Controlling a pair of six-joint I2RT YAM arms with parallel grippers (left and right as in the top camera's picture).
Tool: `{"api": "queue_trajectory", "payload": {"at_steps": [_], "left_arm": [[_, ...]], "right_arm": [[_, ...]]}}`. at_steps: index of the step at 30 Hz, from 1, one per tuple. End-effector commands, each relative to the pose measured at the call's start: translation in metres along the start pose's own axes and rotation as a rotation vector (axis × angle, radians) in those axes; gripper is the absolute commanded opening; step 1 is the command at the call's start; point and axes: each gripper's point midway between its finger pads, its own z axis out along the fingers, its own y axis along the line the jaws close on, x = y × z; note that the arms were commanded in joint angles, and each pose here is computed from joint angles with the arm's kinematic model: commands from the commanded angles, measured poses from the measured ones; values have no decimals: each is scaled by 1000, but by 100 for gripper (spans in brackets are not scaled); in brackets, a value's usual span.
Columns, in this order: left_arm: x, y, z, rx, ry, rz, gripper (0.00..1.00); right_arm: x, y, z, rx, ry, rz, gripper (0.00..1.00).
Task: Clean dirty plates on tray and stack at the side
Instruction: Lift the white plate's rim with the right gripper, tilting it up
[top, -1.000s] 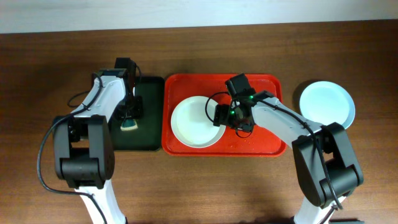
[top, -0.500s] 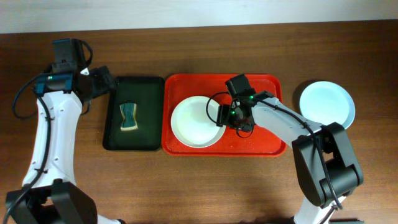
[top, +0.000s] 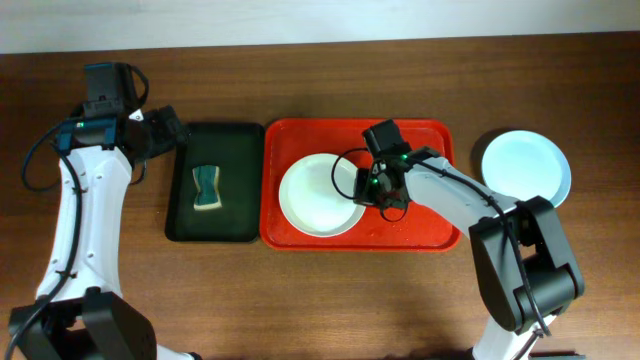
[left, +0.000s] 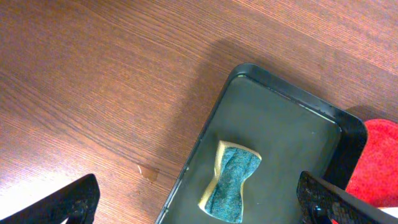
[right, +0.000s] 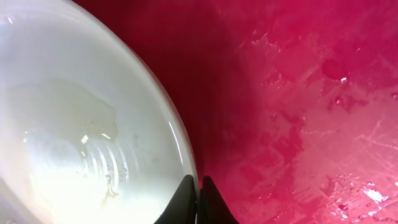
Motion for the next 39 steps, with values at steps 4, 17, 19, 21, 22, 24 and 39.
{"api": "queue_trajectory", "payload": {"at_steps": [4, 17, 19, 21, 22, 24, 39], "left_arm": [[0, -1, 1, 6, 5, -15, 99], [0, -1, 1, 6, 5, -14, 99], [0, -1, 1, 6, 5, -14, 99], [0, -1, 1, 6, 5, -14, 99], [0, -1, 1, 6, 5, -15, 99], [0, -1, 1, 6, 5, -15, 99], [0, -1, 1, 6, 4, -14, 100]], "right_arm": [[-3, -15, 4, -23, 33, 62, 4], [-2, 2, 0, -162, 80, 84, 4], [-4, 2, 0, -166, 76, 88, 4], [-6, 1, -1, -173, 77, 125, 4], [-8, 3, -2, -196, 75, 130, 4], [-15, 11, -6, -263, 68, 127, 4], [-40, 43, -34, -326, 45, 164, 4]]}}
